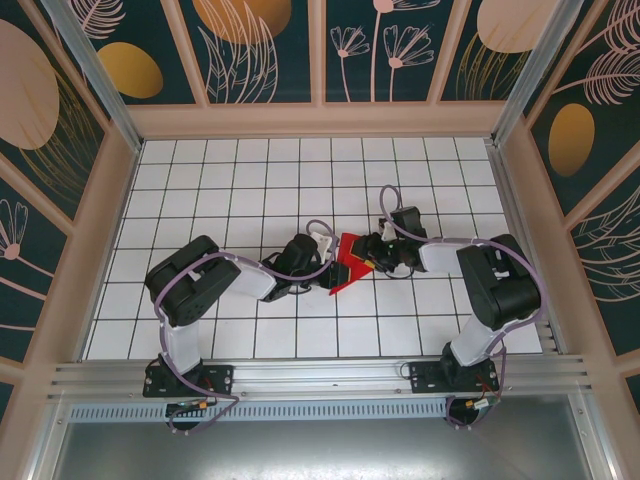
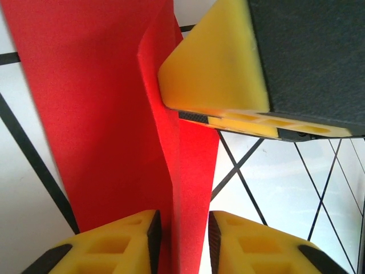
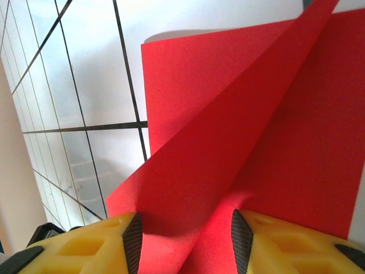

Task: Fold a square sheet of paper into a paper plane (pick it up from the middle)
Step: Fourth fold the wing at the center of the table.

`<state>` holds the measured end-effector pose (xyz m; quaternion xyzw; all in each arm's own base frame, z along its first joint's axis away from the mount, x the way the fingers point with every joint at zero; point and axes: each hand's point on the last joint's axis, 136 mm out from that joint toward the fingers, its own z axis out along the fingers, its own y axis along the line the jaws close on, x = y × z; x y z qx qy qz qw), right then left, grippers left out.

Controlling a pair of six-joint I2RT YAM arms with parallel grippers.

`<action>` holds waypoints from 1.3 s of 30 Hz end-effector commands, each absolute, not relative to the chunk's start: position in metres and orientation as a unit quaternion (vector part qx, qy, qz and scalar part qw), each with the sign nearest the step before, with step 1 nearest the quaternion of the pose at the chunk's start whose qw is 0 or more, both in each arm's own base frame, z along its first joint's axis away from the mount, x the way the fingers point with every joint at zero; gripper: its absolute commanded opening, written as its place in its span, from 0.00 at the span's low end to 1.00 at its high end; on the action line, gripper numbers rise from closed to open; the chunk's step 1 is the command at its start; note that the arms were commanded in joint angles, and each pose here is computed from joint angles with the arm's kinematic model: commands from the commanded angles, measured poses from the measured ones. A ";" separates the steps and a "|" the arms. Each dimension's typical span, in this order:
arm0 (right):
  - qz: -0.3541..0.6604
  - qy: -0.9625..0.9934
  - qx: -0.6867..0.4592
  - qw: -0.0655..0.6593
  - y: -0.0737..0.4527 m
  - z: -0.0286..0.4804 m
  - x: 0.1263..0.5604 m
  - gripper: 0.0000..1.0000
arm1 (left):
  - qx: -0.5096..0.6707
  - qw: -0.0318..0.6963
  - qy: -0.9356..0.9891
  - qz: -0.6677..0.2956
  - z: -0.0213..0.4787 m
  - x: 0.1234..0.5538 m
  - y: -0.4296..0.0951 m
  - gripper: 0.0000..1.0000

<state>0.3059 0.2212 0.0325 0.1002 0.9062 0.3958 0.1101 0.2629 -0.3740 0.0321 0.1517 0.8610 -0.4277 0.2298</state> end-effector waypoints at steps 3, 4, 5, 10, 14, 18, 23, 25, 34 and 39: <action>0.347 0.928 0.093 0.099 0.215 0.014 0.301 0.49 | 0.138 0.258 0.858 -0.423 0.063 0.270 -0.368 0.41; 0.339 0.931 0.093 0.099 0.213 0.012 0.300 0.50 | 0.134 0.260 0.862 -0.415 0.064 0.270 -0.364 0.42; 0.332 0.933 0.093 0.098 0.212 0.009 0.300 0.50 | 0.129 0.264 0.865 -0.406 0.065 0.272 -0.361 0.42; 0.302 0.944 0.096 0.093 0.208 0.000 0.298 0.53 | 0.103 0.267 0.874 -0.393 0.064 0.272 -0.349 0.42; 0.284 0.950 0.097 0.089 0.208 -0.007 0.298 0.56 | 0.109 0.259 0.856 -0.435 0.077 0.266 -0.360 0.34; 0.259 0.957 0.106 0.079 0.203 -0.014 0.297 0.58 | 0.122 0.248 0.843 -0.462 0.082 0.262 -0.370 0.27; 0.246 0.960 0.110 0.072 0.202 -0.019 0.295 0.61 | 0.126 0.237 0.845 -0.463 0.077 0.263 -0.376 0.23; 0.243 0.961 0.110 0.071 0.203 -0.020 0.295 0.63 | 0.128 0.229 0.849 -0.459 0.071 0.263 -0.378 0.22; 0.237 0.963 0.109 0.064 0.203 -0.024 0.291 0.64 | 0.112 0.219 0.871 -0.425 0.049 0.271 -0.375 0.18; 0.242 0.962 0.104 0.065 0.204 -0.023 0.291 0.64 | 0.104 0.218 0.880 -0.410 0.040 0.273 -0.371 0.17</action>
